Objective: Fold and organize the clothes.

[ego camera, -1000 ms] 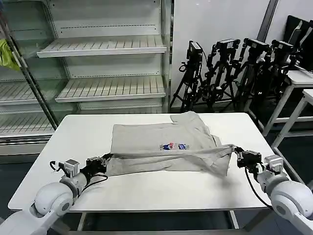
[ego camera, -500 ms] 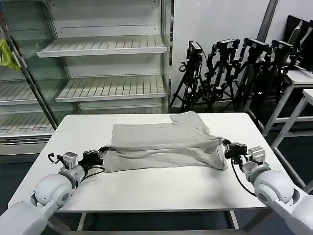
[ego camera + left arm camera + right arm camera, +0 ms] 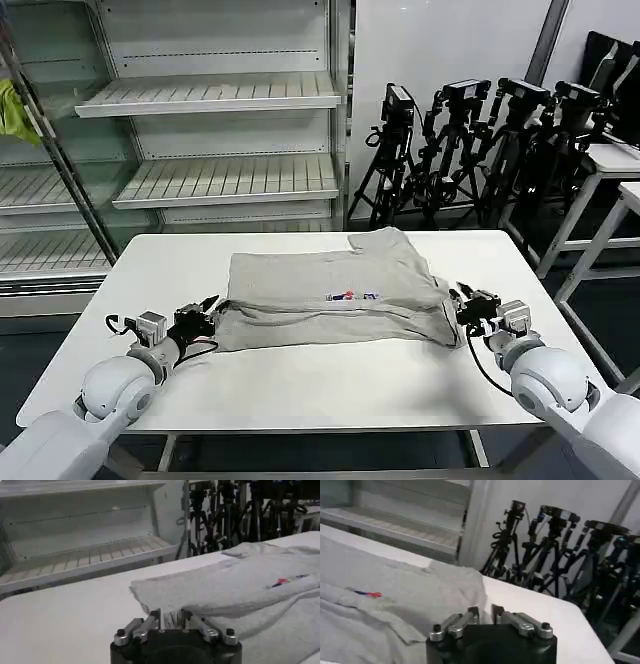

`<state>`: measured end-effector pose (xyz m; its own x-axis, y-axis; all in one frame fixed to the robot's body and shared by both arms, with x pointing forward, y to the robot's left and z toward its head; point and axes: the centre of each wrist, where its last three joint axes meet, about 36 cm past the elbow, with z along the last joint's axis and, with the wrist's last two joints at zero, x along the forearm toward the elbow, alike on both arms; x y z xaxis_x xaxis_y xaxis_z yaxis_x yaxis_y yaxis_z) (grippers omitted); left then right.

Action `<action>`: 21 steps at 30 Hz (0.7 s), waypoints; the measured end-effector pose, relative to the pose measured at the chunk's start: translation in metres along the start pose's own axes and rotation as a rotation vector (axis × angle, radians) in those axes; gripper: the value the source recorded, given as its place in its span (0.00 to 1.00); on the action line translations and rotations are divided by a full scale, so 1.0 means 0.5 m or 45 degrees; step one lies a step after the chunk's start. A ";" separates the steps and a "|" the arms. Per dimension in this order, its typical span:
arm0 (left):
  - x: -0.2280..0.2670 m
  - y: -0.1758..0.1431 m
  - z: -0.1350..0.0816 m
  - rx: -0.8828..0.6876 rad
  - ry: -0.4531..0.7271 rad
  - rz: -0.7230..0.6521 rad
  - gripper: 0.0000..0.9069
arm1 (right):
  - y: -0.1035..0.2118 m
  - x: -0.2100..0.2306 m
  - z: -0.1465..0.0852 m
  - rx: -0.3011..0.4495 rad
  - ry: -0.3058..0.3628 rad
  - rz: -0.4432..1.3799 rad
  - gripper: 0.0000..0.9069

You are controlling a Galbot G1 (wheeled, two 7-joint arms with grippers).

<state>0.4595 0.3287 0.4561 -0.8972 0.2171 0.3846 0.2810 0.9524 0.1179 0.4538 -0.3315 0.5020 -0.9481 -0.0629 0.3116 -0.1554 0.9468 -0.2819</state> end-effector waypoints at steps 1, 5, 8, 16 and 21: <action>0.000 0.002 0.001 -0.003 0.000 -0.008 1.00 | -0.003 0.001 -0.001 -0.001 -0.001 0.010 1.00; 0.004 0.010 0.005 -0.020 0.002 -0.036 1.00 | -0.012 0.013 -0.001 -0.004 0.002 0.027 1.00; 0.013 0.017 0.006 -0.031 0.008 -0.052 1.00 | -0.013 0.036 0.000 -0.012 0.009 0.021 1.00; 0.070 0.007 -0.005 -0.002 0.033 -0.023 1.00 | 0.003 0.128 -0.002 -0.081 0.073 -0.026 1.00; 0.097 -0.025 -0.001 0.043 0.075 0.046 1.00 | 0.014 0.161 0.002 -0.110 0.108 -0.050 1.00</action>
<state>0.4126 0.3275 0.4737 -0.8649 0.2397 0.4411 0.3005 0.9511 0.0722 0.3764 -0.3301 0.5241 -0.9144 -0.0768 0.3974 -0.1638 0.9680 -0.1900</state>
